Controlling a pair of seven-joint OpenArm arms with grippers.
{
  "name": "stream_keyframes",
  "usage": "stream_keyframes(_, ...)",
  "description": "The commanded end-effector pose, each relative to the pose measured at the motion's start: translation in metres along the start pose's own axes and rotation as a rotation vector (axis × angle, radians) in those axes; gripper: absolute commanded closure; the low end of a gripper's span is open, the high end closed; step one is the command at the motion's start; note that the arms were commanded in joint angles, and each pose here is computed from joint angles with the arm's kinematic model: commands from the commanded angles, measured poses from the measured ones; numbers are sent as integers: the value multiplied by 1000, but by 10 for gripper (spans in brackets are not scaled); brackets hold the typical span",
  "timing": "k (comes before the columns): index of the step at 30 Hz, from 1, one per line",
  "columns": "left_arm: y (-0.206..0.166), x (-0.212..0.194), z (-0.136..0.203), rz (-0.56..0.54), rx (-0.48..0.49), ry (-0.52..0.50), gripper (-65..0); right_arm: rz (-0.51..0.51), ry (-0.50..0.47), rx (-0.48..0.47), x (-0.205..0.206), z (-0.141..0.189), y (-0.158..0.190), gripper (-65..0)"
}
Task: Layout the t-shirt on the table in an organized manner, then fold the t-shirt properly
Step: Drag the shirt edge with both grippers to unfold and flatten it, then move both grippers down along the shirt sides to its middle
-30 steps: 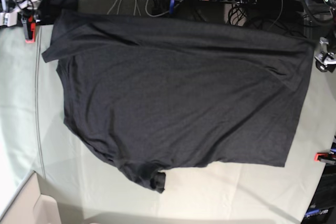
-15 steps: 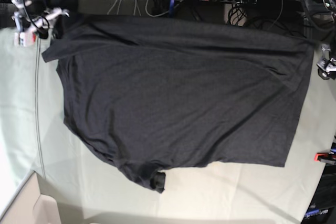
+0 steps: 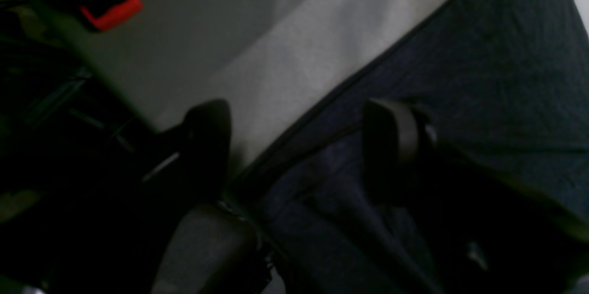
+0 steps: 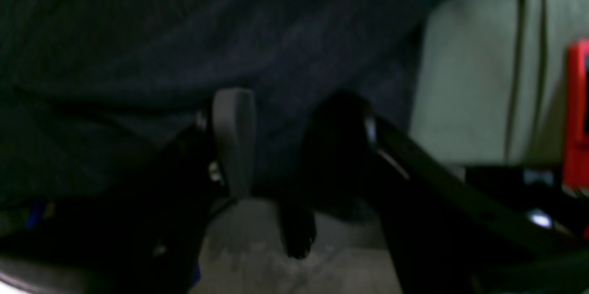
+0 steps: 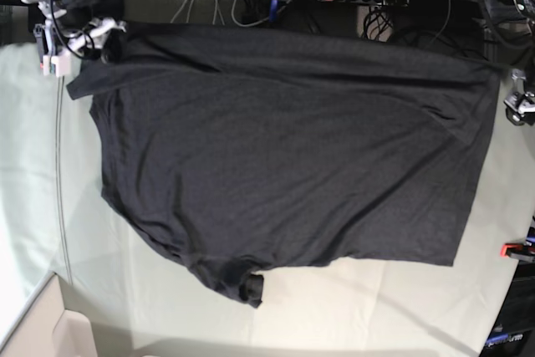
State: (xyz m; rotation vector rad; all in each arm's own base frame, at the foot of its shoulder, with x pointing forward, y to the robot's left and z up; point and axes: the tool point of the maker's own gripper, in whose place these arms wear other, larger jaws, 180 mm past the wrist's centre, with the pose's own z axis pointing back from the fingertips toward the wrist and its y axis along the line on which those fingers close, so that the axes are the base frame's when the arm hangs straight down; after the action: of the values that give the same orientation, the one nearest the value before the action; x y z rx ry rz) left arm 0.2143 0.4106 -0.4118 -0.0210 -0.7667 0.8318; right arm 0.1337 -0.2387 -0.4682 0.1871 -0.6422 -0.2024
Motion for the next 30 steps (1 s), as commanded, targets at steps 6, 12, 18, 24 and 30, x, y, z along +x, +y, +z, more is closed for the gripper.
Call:
stream_keyframes(6, -2, 19, 4, -14, -5, -47, -432, 11, -29, 1, 9, 2, -2, -294)
stream_keyframes(12, -2, 20, 4, -13, -6, -50, -432, 14, -49, 7, 18, -1, 1, -164)
stream_keyframes(18, -2, 19, 4, -13, -6, -48, -432, 39, -61, 48, 29, -10, 16, -67)
stream_keyframes(24, -3, 19, 3, -11, -8, -47, -432, 97, -90, 91, 44, -11, 38, -65)
stream_keyframes(30, -4, 19, 4, -11, -11, -47, -432, 179, -133, 158, 66, -11, 71, -66)
